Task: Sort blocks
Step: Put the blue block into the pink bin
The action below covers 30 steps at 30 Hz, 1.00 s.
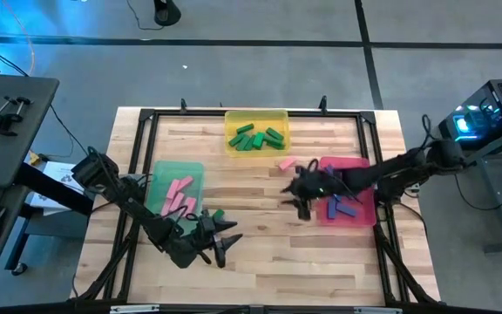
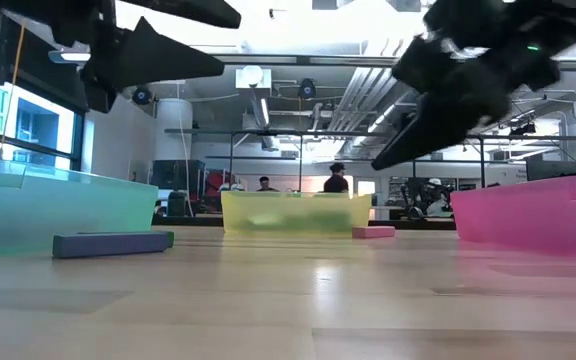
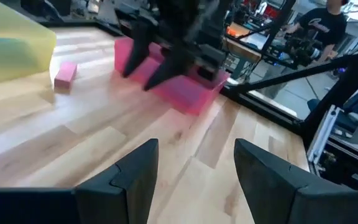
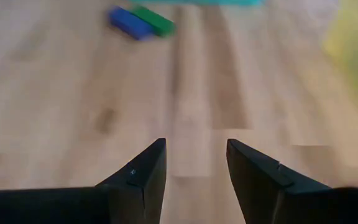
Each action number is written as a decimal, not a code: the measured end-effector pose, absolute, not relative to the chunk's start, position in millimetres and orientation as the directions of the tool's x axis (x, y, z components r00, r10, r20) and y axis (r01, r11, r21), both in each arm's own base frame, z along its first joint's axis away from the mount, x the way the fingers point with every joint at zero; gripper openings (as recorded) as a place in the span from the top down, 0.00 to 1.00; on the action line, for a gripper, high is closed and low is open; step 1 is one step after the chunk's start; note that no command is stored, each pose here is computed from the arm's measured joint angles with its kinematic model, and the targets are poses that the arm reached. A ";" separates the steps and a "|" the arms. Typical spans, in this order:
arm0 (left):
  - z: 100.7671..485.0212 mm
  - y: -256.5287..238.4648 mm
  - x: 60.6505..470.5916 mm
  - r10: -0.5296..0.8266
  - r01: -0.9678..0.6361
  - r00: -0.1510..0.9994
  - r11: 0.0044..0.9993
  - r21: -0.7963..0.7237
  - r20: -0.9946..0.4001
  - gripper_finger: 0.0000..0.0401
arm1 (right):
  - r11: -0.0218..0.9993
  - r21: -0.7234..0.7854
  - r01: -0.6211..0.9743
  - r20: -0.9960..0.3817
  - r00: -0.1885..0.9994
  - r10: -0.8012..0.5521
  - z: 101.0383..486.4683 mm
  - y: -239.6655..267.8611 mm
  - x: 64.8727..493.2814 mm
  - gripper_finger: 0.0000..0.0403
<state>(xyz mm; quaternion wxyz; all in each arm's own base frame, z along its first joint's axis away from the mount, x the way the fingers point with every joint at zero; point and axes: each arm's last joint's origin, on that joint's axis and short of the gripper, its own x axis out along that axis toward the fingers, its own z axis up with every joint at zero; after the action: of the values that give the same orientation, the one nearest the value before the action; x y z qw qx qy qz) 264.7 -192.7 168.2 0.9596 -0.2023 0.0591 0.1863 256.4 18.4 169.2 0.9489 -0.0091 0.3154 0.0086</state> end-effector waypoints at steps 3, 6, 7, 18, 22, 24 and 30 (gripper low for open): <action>173.4 -200.6 268.0 0.302 -0.372 0.924 0.848 -0.377 -0.233 0.54 | 0.996 0.059 -0.068 -0.513 0.854 0.088 158.3 39.3 246.2 0.62; 180.0 -207.0 275.0 0.237 -0.381 0.893 0.850 -0.363 -0.383 0.58 | 0.990 0.094 -0.105 -0.424 0.896 0.135 153.0 57.0 235.5 0.62; 183.6 -207.4 277.4 0.217 -0.401 0.863 0.843 -0.358 -0.455 0.59 | 0.990 0.096 -0.106 -0.399 0.907 0.136 152.1 61.8 232.3 0.62; 204.4 -187.9 271.8 0.104 -0.692 0.381 0.691 -0.209 -0.919 0.70 | 0.998 0.030 -0.063 -0.339 0.938 0.069 153.5 87.9 221.0 0.62; 196.2 -171.6 276.7 0.127 -0.741 0.320 0.651 -0.164 -0.939 0.70 | 0.998 0.017 -0.067 -0.334 0.940 0.069 153.9 90.1 220.2 0.62; 191.8 -164.5 281.9 0.129 -0.744 0.303 0.651 -0.150 -0.944 0.70 | 0.997 0.011 -0.070 -0.332 0.941 0.070 154.0 90.2 220.2 0.62; 173.7 -148.9 295.4 0.149 -0.744 0.231 0.664 -0.076 -0.961 0.70 | 0.997 0.002 -0.073 -0.329 0.942 0.070 154.4 90.3 220.4 0.62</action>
<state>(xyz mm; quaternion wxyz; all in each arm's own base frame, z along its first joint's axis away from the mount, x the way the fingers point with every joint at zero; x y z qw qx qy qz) 295.4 -148.9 173.7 0.7347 -0.2752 0.5404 0.3041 220.4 90.3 154.4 0.9853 -0.0053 0.1669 0.0363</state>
